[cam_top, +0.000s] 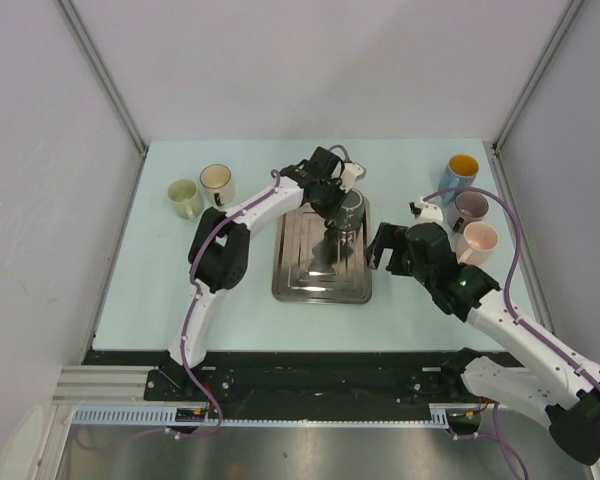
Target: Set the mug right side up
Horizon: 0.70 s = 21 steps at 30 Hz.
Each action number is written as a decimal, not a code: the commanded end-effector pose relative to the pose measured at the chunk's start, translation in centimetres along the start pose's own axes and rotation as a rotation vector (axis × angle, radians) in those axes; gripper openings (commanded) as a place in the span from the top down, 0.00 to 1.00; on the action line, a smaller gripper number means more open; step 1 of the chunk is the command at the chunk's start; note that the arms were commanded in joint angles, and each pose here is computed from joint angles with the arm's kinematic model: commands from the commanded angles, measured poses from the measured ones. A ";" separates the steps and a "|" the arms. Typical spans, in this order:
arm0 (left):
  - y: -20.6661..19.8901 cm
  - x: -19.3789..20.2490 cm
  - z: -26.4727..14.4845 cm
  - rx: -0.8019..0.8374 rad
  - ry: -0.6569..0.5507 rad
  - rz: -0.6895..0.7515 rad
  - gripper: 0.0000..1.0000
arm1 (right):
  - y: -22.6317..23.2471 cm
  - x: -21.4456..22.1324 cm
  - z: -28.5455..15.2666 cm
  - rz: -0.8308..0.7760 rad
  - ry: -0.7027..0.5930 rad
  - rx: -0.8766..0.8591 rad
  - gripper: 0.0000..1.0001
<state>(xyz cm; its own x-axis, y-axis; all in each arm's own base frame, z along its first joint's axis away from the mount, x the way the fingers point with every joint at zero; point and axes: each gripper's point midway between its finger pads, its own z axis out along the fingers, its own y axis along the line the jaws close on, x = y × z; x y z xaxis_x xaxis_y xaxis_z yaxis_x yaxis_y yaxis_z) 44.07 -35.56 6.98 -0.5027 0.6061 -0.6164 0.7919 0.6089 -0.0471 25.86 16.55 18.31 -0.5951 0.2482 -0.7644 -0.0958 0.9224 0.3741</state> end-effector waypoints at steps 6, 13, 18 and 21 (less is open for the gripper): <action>-2.3 -2.0 -6.5 0.013 -0.094 -0.013 1.00 | 1.5 -2.0 -1.6 0.024 -0.079 -0.047 0.02; -3.9 -1.9 -10.6 0.018 -0.211 -0.097 1.00 | 0.8 -1.0 -0.7 -0.026 -0.060 0.011 0.02; -5.6 -2.1 -13.5 0.064 -0.339 -0.165 1.00 | 1.3 -0.7 -0.4 -0.033 -0.055 0.008 0.02; -6.3 -1.8 -14.2 0.101 -0.395 -0.225 1.00 | 2.1 -1.2 -0.7 -0.016 -0.079 -0.022 0.02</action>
<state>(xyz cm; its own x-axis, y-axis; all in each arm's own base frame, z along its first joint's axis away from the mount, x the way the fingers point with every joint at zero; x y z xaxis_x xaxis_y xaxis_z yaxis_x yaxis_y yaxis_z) 34.57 -31.06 12.91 -0.6018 0.4195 -0.6796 0.6989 0.6884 -0.1939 25.27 17.50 18.04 -0.5870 0.2123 -0.7813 -0.1116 0.9346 0.3378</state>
